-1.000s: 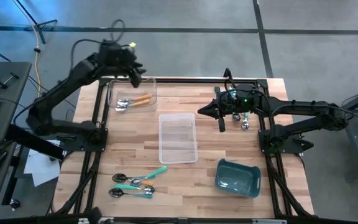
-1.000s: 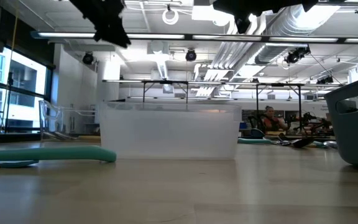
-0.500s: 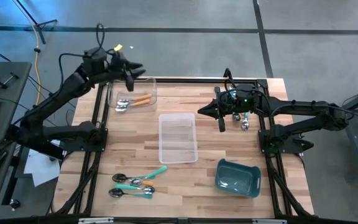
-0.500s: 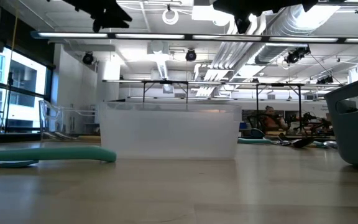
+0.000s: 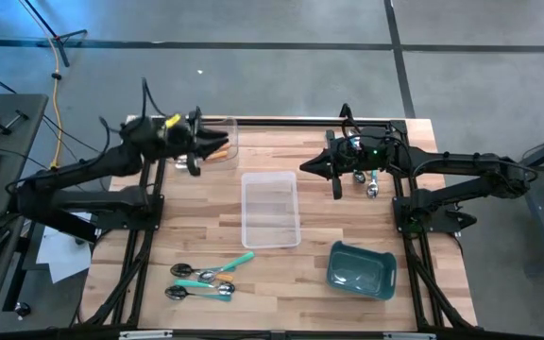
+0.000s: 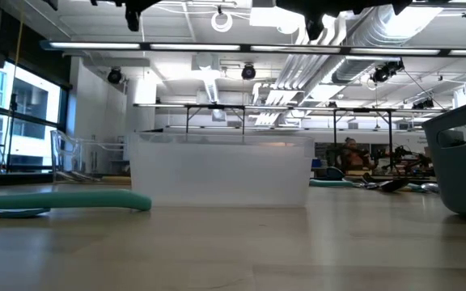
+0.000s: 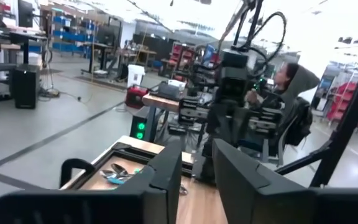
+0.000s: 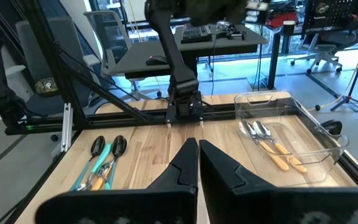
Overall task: Sort silverware by color (type)
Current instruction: Adjust the blue spoons on the table
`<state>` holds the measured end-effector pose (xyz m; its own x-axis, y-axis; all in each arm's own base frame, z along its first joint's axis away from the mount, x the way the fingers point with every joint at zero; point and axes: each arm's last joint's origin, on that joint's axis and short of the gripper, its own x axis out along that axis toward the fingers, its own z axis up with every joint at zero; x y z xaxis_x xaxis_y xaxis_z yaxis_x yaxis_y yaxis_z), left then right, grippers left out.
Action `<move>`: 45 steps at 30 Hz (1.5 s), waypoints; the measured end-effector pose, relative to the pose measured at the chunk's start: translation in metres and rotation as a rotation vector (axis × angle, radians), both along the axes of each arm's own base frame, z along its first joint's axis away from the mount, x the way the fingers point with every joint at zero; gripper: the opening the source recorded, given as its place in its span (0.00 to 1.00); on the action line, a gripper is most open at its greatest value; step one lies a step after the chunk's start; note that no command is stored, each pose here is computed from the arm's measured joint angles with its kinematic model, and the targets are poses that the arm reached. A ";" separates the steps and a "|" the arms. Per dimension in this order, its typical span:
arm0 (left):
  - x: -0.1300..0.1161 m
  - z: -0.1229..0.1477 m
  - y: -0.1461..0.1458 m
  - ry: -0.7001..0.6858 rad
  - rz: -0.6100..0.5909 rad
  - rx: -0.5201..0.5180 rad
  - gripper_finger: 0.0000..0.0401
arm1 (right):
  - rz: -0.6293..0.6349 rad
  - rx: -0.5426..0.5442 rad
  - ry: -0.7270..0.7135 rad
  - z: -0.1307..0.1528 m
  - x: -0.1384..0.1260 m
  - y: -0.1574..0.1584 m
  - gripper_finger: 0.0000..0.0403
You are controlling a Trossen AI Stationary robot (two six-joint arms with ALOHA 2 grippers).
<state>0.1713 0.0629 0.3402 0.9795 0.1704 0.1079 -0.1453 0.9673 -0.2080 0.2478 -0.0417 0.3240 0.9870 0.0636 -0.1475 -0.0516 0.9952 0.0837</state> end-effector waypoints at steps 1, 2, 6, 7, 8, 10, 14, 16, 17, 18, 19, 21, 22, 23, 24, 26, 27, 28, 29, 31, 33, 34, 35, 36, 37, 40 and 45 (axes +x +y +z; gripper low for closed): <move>0.000 -0.004 -0.005 -0.009 0.002 0.000 0.18 | 0.000 0.000 0.000 0.000 0.000 0.000 0.00; -0.001 -0.008 -0.009 -0.019 0.006 -0.001 0.16 | 0.000 -0.001 -0.002 0.000 0.000 0.000 0.00; -0.003 -0.025 -0.021 -0.040 0.029 0.007 0.08 | 0.000 -0.003 -0.011 0.001 0.000 0.000 0.00; -0.003 -0.029 -0.023 -0.039 0.035 0.012 0.05 | 0.000 -0.003 -0.014 0.001 0.000 0.000 0.00; -0.003 -0.032 -0.024 -0.044 0.042 0.018 0.03 | 0.000 -0.004 -0.017 0.002 0.000 0.000 0.00; -0.003 -0.037 -0.024 -0.043 0.051 0.021 0.01 | 0.000 -0.005 -0.023 0.002 0.000 0.000 0.00; -0.003 -0.040 -0.024 -0.032 0.060 0.028 0.01 | 0.000 -0.007 -0.030 0.003 0.000 0.000 0.00; -0.003 -0.040 -0.024 -0.033 0.060 0.029 0.00 | 0.000 -0.007 -0.030 0.003 0.000 0.000 0.00; -0.003 -0.040 -0.024 -0.033 0.060 0.029 0.00 | 0.000 -0.007 -0.030 0.003 0.000 0.000 0.00; -0.003 -0.040 -0.024 -0.032 0.060 0.030 0.00 | 0.000 -0.007 -0.030 0.003 0.000 0.000 0.00; -0.003 -0.040 -0.024 -0.032 0.061 0.035 0.00 | 0.000 -0.007 -0.030 0.003 0.000 0.000 0.00; -0.003 -0.040 -0.024 -0.031 0.061 0.036 0.00 | 0.000 -0.006 -0.030 0.003 0.000 0.000 0.00; -0.003 -0.040 -0.024 -0.031 0.061 0.036 0.00 | 0.000 -0.007 -0.030 0.003 0.000 0.000 0.00; -0.003 -0.040 -0.024 -0.031 0.061 0.036 0.00 | 0.000 -0.006 -0.029 0.003 0.000 0.000 0.00; -0.003 -0.040 -0.024 -0.031 0.061 0.036 0.00 | 0.000 -0.006 -0.029 0.003 0.000 0.000 0.00; -0.003 -0.040 -0.024 -0.031 0.061 0.036 0.00 | 0.000 -0.006 -0.029 0.003 0.000 0.000 0.00; -0.003 -0.040 -0.024 -0.031 0.061 0.036 0.00 | 0.000 -0.006 -0.029 0.003 0.000 0.000 0.00; -0.003 -0.040 -0.024 -0.031 0.061 0.036 0.00 | 0.000 -0.006 -0.029 0.003 0.000 0.000 0.00; -0.003 -0.040 -0.024 -0.031 0.062 0.036 0.00 | 0.000 -0.006 -0.029 0.003 0.000 0.000 0.00; -0.003 -0.040 -0.024 -0.031 0.062 0.036 0.00 | 0.000 -0.006 -0.029 0.003 0.000 0.000 0.00; -0.003 -0.040 -0.024 -0.031 0.061 0.036 0.00 | 0.000 -0.006 -0.029 0.003 0.000 0.000 0.00; -0.003 -0.040 -0.024 -0.031 0.062 0.036 0.00 | 0.000 -0.002 -0.029 0.003 0.000 0.000 0.00; -0.003 -0.040 -0.024 -0.031 0.061 0.035 0.00 | -0.001 0.004 -0.028 0.003 0.000 0.000 0.00; -0.003 -0.040 -0.024 -0.031 0.061 0.034 0.00 | -0.003 0.015 -0.028 0.003 0.000 0.000 0.00; -0.003 -0.040 -0.024 -0.032 0.060 0.028 0.00 | -0.004 0.023 -0.027 0.003 0.000 0.000 0.00; -0.003 -0.040 -0.024 -0.036 0.051 0.013 0.00 | -0.008 0.053 -0.025 0.003 0.000 0.000 0.00; -0.003 -0.040 -0.024 -0.035 0.039 0.013 0.00 | -0.013 0.079 -0.023 0.003 0.000 0.000 0.00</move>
